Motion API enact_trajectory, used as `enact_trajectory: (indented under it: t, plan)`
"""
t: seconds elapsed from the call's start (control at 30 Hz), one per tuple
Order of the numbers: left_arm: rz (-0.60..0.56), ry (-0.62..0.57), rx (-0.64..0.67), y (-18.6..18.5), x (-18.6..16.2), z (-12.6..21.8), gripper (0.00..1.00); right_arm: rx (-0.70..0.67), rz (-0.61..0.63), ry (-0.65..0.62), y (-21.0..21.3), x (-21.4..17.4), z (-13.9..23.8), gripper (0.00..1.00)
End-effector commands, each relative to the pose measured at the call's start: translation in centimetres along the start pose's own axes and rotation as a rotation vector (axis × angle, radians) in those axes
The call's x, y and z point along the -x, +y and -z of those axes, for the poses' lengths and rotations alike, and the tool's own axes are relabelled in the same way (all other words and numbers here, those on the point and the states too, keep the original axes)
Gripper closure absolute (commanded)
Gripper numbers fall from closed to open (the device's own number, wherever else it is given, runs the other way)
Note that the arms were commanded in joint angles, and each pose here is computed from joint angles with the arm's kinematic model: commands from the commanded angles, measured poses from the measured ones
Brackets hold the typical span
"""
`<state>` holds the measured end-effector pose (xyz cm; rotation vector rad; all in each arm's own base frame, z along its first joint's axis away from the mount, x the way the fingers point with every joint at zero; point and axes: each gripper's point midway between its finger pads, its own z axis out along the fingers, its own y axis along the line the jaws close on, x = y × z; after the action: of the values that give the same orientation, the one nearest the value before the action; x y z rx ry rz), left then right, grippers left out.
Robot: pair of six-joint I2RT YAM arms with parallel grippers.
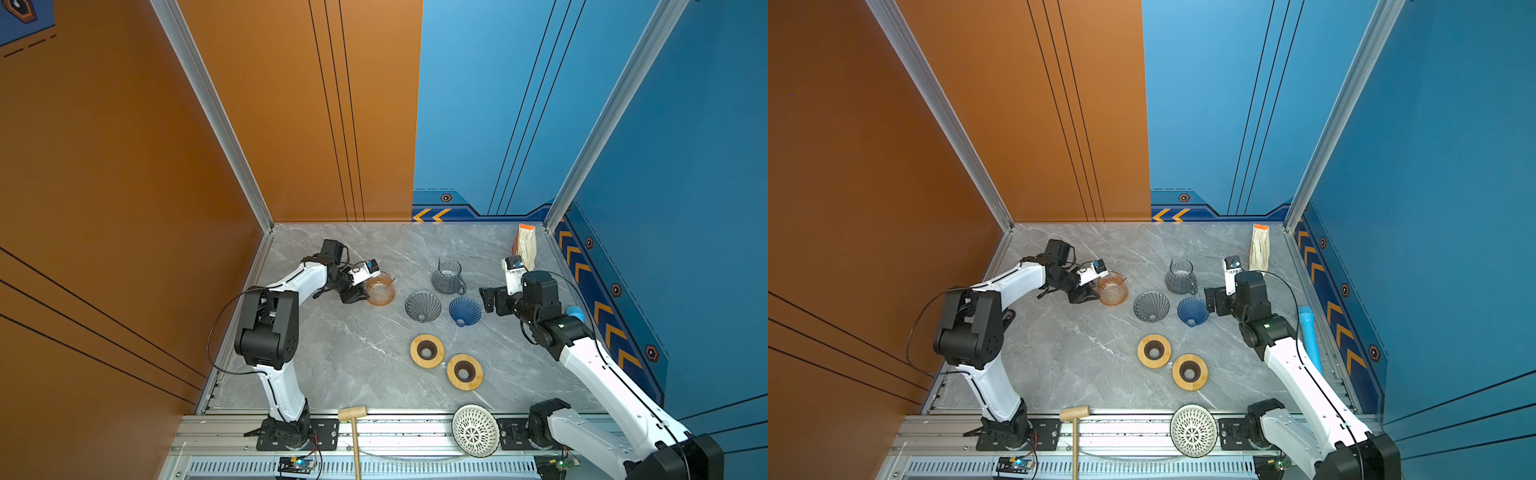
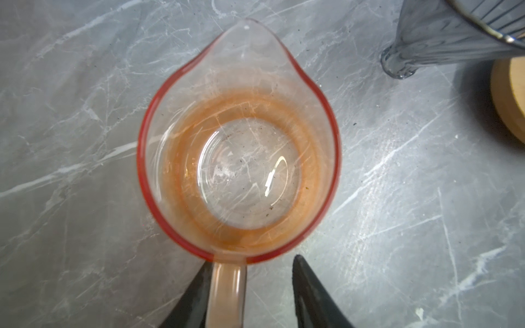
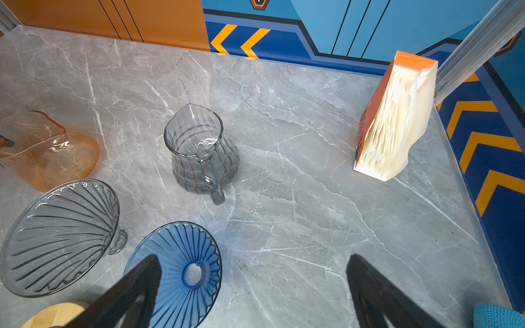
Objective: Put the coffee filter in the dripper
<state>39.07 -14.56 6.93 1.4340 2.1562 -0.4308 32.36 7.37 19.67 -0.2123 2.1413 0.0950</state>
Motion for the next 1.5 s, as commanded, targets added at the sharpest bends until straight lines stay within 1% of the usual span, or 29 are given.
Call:
enact_trajectory:
  t: [0.0,0.13,0.2,0.43,0.6,0.67,0.8,0.83,1.03,1.17,1.47]
  plan:
    - [-0.022,0.01,-0.024,-1.4,0.2,0.8,0.6,-0.014,0.009,0.0,-0.1,-0.3,0.2,0.0]
    - [-0.014,0.01,-0.021,-1.2,0.3,0.8,0.64,-0.012,0.006,-0.005,0.0,-0.2,0.2,0.0]
    - [-0.015,0.008,-0.018,-1.1,0.5,0.9,0.68,-0.011,0.005,-0.006,0.0,-0.2,0.2,0.0]
    - [-0.013,0.03,-0.009,-1.0,0.1,0.7,0.72,-0.02,0.007,-0.007,0.0,-0.3,0.2,0.0]
    - [-0.011,0.025,-0.012,-1.1,0.3,0.7,0.79,-0.023,0.007,-0.012,-0.1,-0.2,0.2,0.0]
    - [-0.008,0.026,-0.01,-1.0,0.4,0.6,0.83,-0.021,0.006,-0.014,0.0,-0.2,0.2,0.0]
    - [0.0,0.038,-0.002,-0.8,0.3,0.4,0.85,-0.02,0.006,-0.013,0.1,-0.3,0.2,0.0]
    - [-0.002,0.042,-0.001,-0.8,0.2,0.4,0.87,-0.019,0.006,-0.015,0.1,-0.3,0.2,0.0]
    - [0.021,0.046,0.009,-0.6,0.3,0.4,0.93,-0.022,0.007,-0.012,0.1,-0.5,0.1,0.0]
    - [0.044,0.041,0.017,-0.5,0.6,0.6,1.0,-0.021,0.01,-0.013,0.1,-0.5,0.1,0.0]
    - [0.048,0.018,0.032,-0.8,1.7,1.5,1.0,-0.016,0.009,-0.014,0.3,-0.8,0.1,0.0]
